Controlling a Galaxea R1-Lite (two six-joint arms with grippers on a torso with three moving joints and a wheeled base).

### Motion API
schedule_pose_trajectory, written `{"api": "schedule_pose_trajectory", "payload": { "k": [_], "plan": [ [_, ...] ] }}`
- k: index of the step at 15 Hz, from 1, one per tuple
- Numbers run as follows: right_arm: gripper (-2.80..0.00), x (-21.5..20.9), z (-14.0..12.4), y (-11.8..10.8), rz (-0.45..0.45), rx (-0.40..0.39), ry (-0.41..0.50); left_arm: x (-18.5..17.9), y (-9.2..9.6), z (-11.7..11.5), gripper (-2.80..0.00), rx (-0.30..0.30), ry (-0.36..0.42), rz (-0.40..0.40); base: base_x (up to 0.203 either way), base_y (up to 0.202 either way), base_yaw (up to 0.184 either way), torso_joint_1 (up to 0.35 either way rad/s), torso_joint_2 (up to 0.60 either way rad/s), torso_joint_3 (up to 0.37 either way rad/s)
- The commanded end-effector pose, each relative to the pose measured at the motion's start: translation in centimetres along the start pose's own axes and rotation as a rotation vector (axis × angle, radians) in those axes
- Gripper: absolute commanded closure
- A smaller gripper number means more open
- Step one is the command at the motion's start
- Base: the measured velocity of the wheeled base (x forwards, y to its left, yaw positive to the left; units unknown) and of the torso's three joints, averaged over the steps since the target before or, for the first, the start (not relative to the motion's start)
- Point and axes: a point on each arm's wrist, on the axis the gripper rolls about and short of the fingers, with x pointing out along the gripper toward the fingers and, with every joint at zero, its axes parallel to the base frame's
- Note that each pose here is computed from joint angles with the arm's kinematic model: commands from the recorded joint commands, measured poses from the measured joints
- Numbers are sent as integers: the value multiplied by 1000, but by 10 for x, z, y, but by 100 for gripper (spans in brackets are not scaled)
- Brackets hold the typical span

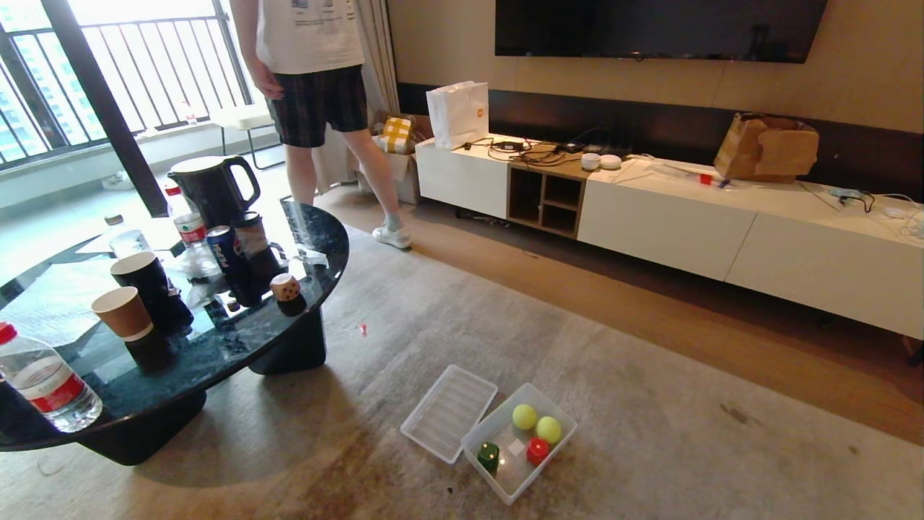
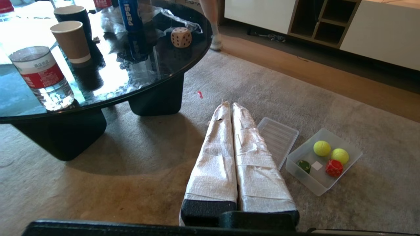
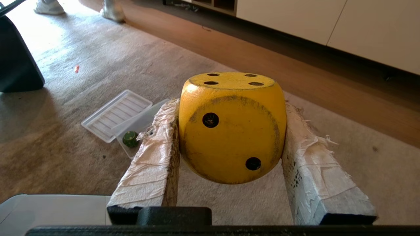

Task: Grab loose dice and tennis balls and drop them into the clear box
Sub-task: Put the toys in the box

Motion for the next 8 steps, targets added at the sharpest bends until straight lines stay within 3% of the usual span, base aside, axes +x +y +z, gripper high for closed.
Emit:
{"api": "schedule_pose_trajectory", "payload": {
  "k": [1,8],
  "plan": [
    [0,0,0,0,1,-1,1,0,0,0,0,-1,-1,1,0,0,0,0,0,0],
    [0,0,0,0,0,0,1,0,0,0,0,-1,1,1,0,0,0,3,3,-168]
  ]
}}
